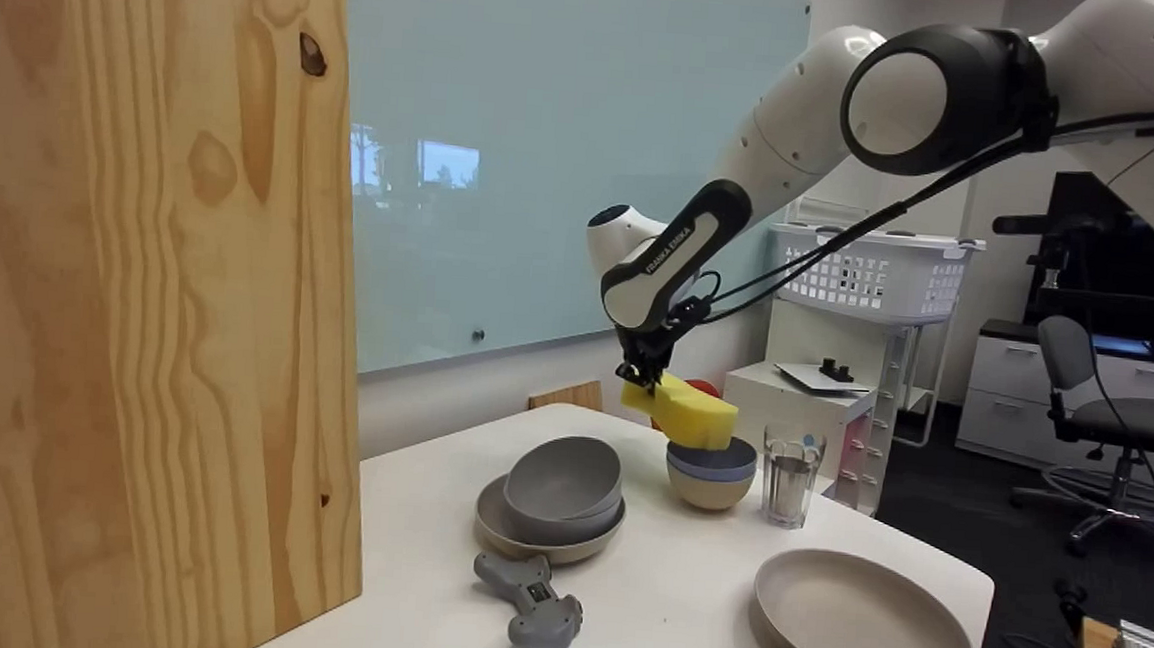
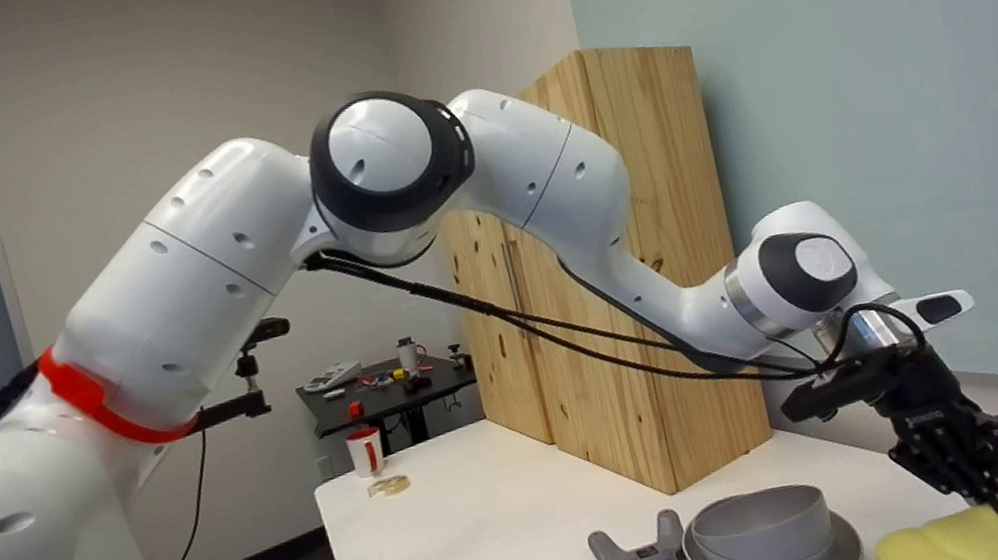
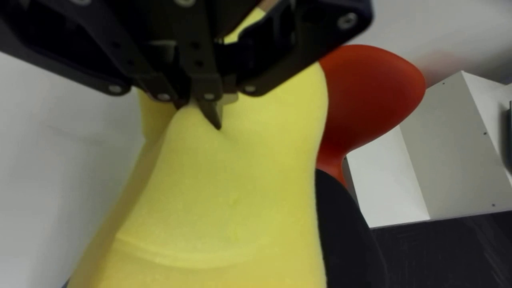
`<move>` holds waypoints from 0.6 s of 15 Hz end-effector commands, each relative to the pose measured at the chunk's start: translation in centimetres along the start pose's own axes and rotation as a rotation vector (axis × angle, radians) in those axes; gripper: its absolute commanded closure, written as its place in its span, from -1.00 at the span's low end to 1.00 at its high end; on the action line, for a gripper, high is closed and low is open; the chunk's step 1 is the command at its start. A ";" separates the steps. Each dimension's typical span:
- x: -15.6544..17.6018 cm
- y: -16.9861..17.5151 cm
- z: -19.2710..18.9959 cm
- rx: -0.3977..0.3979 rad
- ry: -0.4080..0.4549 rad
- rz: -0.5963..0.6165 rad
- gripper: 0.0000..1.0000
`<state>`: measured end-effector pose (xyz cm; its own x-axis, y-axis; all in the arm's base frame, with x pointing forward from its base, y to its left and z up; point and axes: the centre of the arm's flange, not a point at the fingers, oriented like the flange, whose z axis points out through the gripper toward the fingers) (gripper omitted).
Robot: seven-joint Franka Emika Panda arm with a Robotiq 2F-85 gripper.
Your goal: Remove the sponge from the bowl
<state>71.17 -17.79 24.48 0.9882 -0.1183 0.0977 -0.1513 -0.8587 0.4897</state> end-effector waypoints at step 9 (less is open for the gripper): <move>3.6 -2.4 -7.7 -0.053 0.180 -0.120 0.96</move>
<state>74.23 -14.51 29.76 0.9891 -0.0181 0.1458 -0.0984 -0.8187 0.5657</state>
